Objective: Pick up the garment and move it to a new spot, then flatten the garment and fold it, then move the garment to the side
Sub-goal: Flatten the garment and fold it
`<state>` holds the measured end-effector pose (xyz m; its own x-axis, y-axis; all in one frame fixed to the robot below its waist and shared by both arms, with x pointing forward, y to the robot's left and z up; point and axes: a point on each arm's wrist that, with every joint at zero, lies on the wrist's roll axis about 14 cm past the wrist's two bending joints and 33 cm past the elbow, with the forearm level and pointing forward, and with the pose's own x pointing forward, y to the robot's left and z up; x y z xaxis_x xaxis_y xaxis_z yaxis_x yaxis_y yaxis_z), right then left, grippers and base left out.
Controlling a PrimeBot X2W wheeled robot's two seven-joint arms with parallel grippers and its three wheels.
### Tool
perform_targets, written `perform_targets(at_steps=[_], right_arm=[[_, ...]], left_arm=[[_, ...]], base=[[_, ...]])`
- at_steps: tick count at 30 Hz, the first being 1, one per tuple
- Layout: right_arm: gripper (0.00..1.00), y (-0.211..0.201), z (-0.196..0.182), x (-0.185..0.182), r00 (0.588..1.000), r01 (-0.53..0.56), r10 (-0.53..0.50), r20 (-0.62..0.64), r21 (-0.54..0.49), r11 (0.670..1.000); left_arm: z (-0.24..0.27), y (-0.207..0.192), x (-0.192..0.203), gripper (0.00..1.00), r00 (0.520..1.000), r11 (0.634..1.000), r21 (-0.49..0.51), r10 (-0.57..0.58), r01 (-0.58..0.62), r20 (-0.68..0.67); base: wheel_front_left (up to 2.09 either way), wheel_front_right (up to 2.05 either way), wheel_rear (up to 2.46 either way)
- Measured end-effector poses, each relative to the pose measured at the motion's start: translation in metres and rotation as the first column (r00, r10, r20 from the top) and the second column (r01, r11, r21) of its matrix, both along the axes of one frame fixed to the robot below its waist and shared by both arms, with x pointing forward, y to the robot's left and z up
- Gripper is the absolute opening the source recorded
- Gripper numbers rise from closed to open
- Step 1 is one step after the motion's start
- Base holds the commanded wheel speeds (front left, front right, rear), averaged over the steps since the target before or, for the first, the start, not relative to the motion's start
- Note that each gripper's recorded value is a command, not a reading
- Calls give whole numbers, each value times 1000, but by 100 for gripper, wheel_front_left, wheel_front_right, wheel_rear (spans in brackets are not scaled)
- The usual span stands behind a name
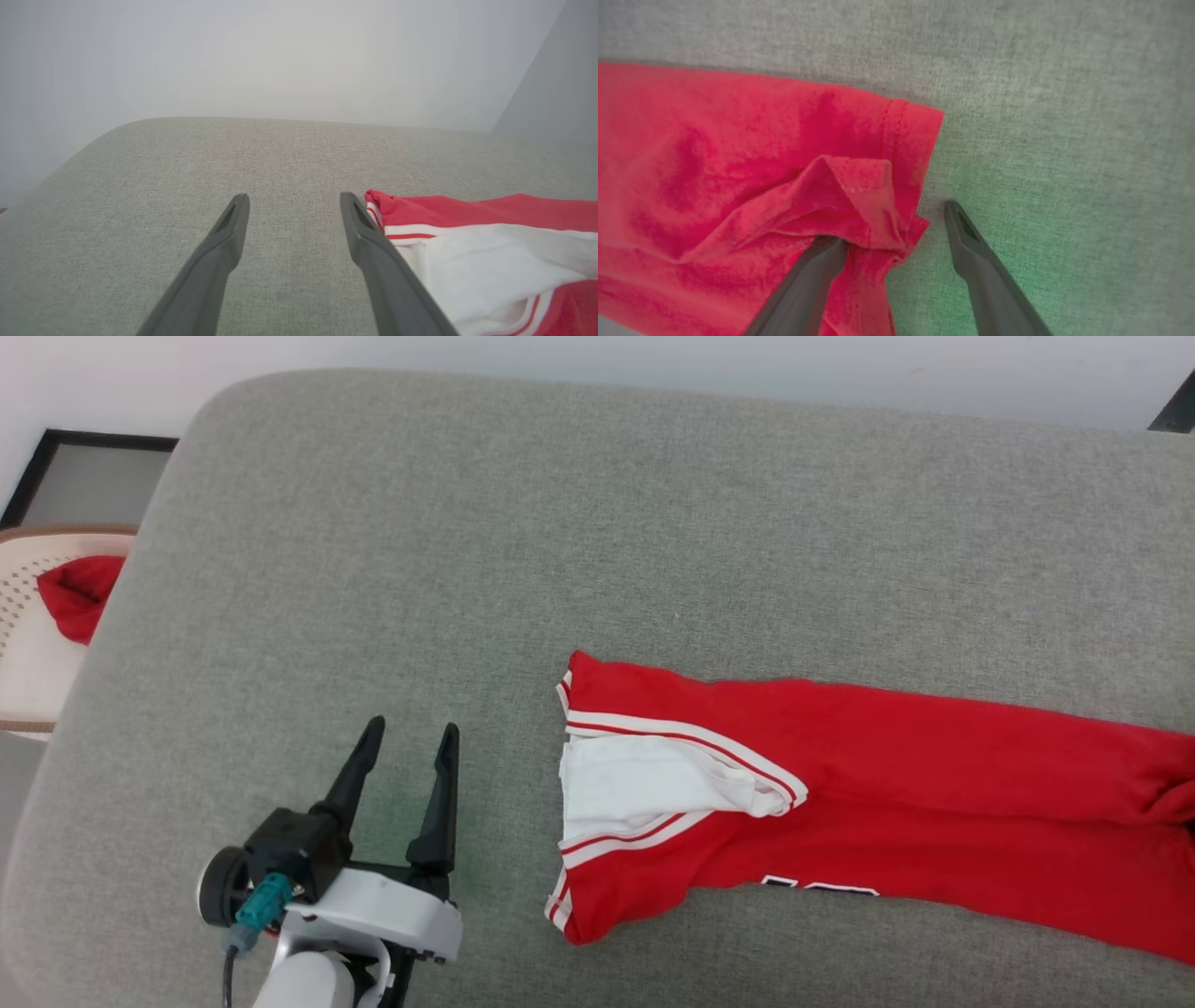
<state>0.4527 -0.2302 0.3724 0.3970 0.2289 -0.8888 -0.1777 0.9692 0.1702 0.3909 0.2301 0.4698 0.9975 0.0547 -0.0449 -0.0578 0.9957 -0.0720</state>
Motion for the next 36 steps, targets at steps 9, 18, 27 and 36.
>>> perform_targets(at_steps=[9,18,27,36], right_arm=[[0,13,1,0,999,-27,27,19,22,999],[0,-28,10,15,978,120,-123,166,28,992],[0,-155,35,13,887,393,-341,311,-123,911],[0,-173,46,16,843,457,-386,374,-120,881]], left_arm=[[-7,1,-1,100,1000,1000,-7,7,-7,-16],[-14,-4,10,100,1000,1000,-25,-12,11,-21],[-22,-9,23,100,999,999,-36,-38,37,-30],[-32,-18,32,100,997,997,-37,-66,64,-50]], base=[[0,0,0],[0,0,0],[0,0,0],[0,0,0]])
